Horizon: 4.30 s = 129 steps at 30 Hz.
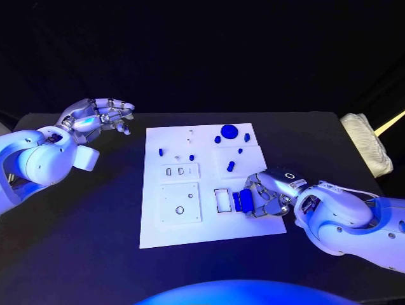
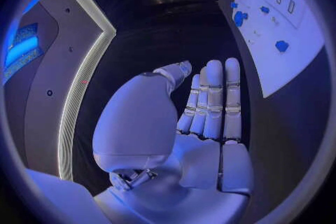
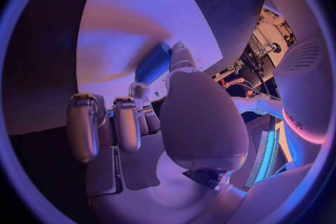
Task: Assemble the parts on the task board
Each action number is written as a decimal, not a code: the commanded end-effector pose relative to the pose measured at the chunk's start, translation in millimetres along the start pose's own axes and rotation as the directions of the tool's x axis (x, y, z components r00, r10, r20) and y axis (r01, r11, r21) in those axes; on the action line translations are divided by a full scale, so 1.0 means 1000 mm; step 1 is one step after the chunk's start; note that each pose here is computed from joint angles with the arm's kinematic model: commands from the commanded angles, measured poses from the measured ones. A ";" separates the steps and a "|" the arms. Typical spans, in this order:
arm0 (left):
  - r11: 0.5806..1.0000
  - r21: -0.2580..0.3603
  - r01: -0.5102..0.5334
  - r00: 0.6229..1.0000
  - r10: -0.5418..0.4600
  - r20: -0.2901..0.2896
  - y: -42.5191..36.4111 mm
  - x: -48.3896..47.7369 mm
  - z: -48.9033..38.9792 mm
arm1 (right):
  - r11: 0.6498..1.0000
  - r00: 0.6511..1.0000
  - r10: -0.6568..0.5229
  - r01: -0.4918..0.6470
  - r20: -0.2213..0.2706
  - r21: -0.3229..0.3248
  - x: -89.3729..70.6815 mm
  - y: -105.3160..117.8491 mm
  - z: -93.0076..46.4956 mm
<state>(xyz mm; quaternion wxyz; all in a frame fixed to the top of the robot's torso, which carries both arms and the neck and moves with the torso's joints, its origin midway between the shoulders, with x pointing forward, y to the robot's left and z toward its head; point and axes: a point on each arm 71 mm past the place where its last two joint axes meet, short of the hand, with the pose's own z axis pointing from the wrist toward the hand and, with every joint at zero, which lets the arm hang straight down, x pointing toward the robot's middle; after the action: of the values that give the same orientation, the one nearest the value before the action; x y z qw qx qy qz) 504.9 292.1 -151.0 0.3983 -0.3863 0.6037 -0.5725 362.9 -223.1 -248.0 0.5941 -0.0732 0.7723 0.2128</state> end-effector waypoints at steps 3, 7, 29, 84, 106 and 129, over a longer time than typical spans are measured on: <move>1.000 0.002 0.002 1.000 -0.002 -0.022 -0.0007 0.0026 0.0002 | 1.000 0.999 0.014 -0.013 0.029 -0.018 -0.001 0.002 0.000; 1.000 0.000 0.001 1.000 -0.001 -0.022 -0.0005 0.0024 0.0001 | 1.000 0.999 0.023 -0.022 0.045 -0.020 -0.002 0.002 0.000; 1.000 -0.006 -0.002 1.000 0.002 -0.019 0.0005 0.0017 0.0015 | 1.000 1.000 -0.015 0.015 0.007 0.023 -0.003 -0.018 -0.010; 1.000 -0.011 -0.003 1.000 0.003 -0.020 0.0016 0.0016 0.0011 | 0.999 1.000 -0.024 0.024 -0.016 0.028 0.000 -0.016 -0.008; 1.000 -0.012 -0.004 1.000 0.004 -0.021 0.0016 0.0018 0.0012 | 1.000 0.998 0.007 -0.008 0.064 0.016 -0.006 -0.013 -0.009; 1.000 -0.011 -0.006 1.000 0.006 -0.023 0.0017 0.0019 0.0013 | 0.986 0.985 0.130 -0.115 0.118 -0.123 -0.013 0.007 -0.013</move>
<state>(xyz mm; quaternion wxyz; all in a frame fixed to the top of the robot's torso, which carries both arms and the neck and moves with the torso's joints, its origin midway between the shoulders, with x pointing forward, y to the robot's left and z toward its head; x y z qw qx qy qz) 505.8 292.4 -153.7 0.3956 -0.3865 0.6115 -0.5658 354.9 -229.0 -235.2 0.6214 -0.0468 0.7371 0.2614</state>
